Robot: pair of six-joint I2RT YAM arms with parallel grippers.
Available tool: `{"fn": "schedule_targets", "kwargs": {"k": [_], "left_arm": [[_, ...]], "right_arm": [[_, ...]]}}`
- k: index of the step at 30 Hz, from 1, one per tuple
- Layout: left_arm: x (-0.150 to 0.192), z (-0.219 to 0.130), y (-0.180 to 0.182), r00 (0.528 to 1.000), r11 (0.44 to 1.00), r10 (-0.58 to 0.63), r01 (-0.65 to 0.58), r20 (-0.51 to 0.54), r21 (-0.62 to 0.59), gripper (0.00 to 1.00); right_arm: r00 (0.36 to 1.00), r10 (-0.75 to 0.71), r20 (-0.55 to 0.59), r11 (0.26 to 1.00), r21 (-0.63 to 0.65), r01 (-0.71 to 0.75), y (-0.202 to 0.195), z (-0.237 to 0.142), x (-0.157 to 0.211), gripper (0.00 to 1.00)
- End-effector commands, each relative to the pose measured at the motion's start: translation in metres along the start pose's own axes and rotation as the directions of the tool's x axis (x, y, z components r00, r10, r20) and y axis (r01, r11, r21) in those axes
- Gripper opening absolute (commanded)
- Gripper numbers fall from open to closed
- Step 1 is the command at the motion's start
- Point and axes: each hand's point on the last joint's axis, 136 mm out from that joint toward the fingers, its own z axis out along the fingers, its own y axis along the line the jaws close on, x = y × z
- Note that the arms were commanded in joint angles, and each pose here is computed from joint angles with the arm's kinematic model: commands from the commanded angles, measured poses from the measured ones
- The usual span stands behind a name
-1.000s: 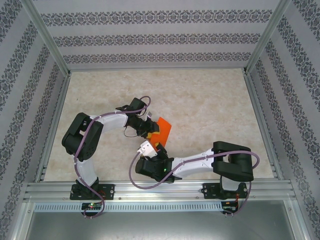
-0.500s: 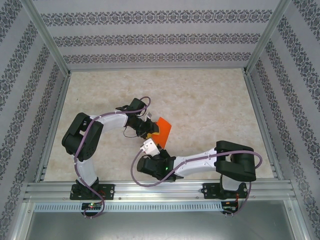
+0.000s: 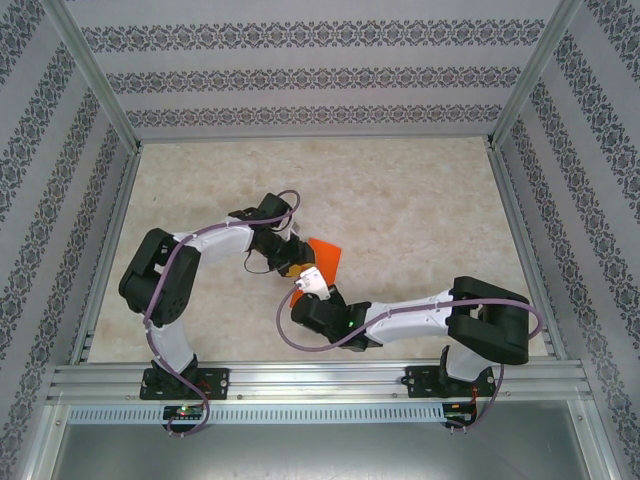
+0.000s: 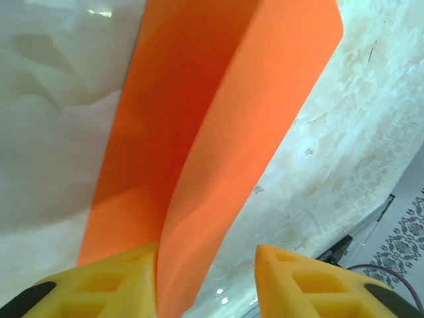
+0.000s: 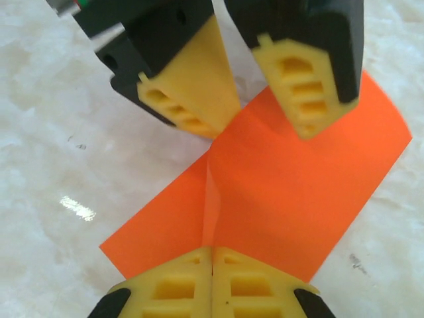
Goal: Fold a paper plane with a square sheet of paper (pick it up from the middle)
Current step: Fold the triangle a second time at the center of the table.
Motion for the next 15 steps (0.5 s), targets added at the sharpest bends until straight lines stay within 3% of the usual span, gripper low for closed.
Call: {"fn": "schedule_targets", "kwargs": {"k": [1,5,9,15], "left_arm": [[-0.003,-0.020,-0.006,0.995,0.997,0.060,-0.056,0.081,-0.057,0.50],[-0.005,-0.038,0.003,0.983,0.990,0.083,-0.062,0.165,-0.123,0.52],[-0.001,-0.041,0.008,0.981,0.990,0.079,-0.056,0.178,-0.129,0.51],[0.006,-0.034,0.015,0.986,0.993,0.059,-0.042,0.156,-0.106,0.38]], "right_arm": [[0.995,0.104,0.012,0.987,-0.122,-0.102,0.009,-0.004,-0.009,0.00],[0.987,0.162,-0.016,0.956,-0.245,-0.161,0.016,-0.003,-0.008,0.00],[0.974,0.221,-0.040,0.936,-0.271,-0.224,0.012,0.002,-0.007,0.00],[0.954,0.288,-0.082,0.905,-0.301,-0.300,0.007,0.005,-0.006,0.00]]}}
